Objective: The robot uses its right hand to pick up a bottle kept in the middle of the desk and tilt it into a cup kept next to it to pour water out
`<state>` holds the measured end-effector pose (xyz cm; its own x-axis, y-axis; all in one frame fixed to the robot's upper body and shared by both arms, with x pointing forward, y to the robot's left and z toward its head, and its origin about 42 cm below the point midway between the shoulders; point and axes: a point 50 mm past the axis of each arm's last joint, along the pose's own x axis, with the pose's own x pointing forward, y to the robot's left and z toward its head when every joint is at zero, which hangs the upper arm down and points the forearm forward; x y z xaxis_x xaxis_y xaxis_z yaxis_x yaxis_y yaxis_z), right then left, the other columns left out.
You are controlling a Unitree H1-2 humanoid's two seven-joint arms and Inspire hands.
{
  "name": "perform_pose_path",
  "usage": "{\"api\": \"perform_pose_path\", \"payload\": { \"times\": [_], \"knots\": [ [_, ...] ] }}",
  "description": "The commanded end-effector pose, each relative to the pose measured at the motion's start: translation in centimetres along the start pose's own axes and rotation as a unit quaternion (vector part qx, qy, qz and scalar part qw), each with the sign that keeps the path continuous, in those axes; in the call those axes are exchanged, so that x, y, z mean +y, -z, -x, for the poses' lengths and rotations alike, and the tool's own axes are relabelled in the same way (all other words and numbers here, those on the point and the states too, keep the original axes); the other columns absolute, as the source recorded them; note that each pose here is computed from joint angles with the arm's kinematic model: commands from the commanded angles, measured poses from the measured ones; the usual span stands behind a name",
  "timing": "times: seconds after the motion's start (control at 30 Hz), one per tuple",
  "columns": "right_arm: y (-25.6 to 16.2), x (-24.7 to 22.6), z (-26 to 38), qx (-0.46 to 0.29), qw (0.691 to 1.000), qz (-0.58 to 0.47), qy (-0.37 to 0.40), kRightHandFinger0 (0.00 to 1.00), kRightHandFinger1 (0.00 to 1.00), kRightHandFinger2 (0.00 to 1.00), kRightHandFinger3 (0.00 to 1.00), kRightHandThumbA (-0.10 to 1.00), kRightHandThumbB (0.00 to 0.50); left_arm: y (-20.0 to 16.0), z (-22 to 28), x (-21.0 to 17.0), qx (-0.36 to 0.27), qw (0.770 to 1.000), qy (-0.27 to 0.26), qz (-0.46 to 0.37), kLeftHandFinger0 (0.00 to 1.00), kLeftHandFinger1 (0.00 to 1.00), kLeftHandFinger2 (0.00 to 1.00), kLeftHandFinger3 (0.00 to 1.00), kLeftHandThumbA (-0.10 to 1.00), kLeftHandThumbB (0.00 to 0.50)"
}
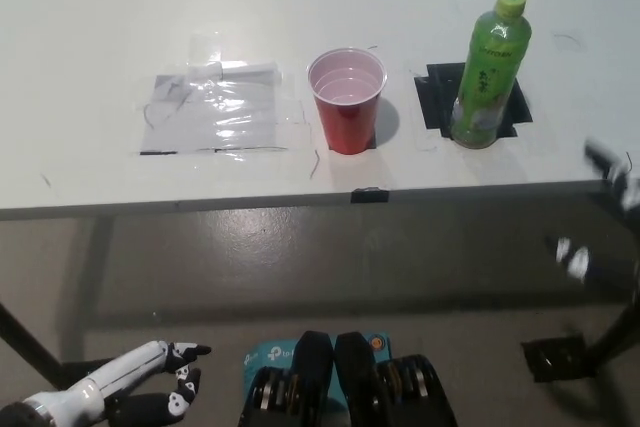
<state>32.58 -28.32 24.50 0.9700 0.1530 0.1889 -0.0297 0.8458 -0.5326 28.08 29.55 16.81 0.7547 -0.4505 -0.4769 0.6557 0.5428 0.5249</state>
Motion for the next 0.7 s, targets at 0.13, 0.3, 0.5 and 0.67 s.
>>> {"api": "perform_pose_path", "payload": {
  "times": [0.13,0.3,0.5,0.67],
  "knots": [
    [-3.6,-3.9,-5.4,-0.034,0.994,0.068,0.080,1.00,1.00,1.00,1.00,0.82,0.411,-0.7,0.5,0.7,0.005,1.000,0.003,-0.024,1.00,1.00,1.00,1.00,0.49,0.405],
    [-3.9,-4.3,-8.9,0.023,0.996,0.061,0.053,1.00,1.00,1.00,1.00,0.99,0.500,-0.7,0.5,0.8,0.004,1.000,0.003,-0.022,1.00,1.00,1.00,1.00,0.48,0.408],
    [-2.9,-3.1,-13.5,0.067,0.996,0.038,0.040,1.00,1.00,1.00,1.00,1.00,0.500,-0.8,0.5,0.9,-0.001,1.000,0.003,-0.016,1.00,1.00,1.00,1.00,0.45,0.390],
    [-1.8,-1.5,-16.6,0.115,0.992,0.035,0.043,1.00,1.00,1.00,1.00,1.00,0.500,-0.7,0.3,0.6,0.000,1.000,0.006,-0.007,1.00,1.00,1.00,1.00,0.46,0.406]
  ]
}}
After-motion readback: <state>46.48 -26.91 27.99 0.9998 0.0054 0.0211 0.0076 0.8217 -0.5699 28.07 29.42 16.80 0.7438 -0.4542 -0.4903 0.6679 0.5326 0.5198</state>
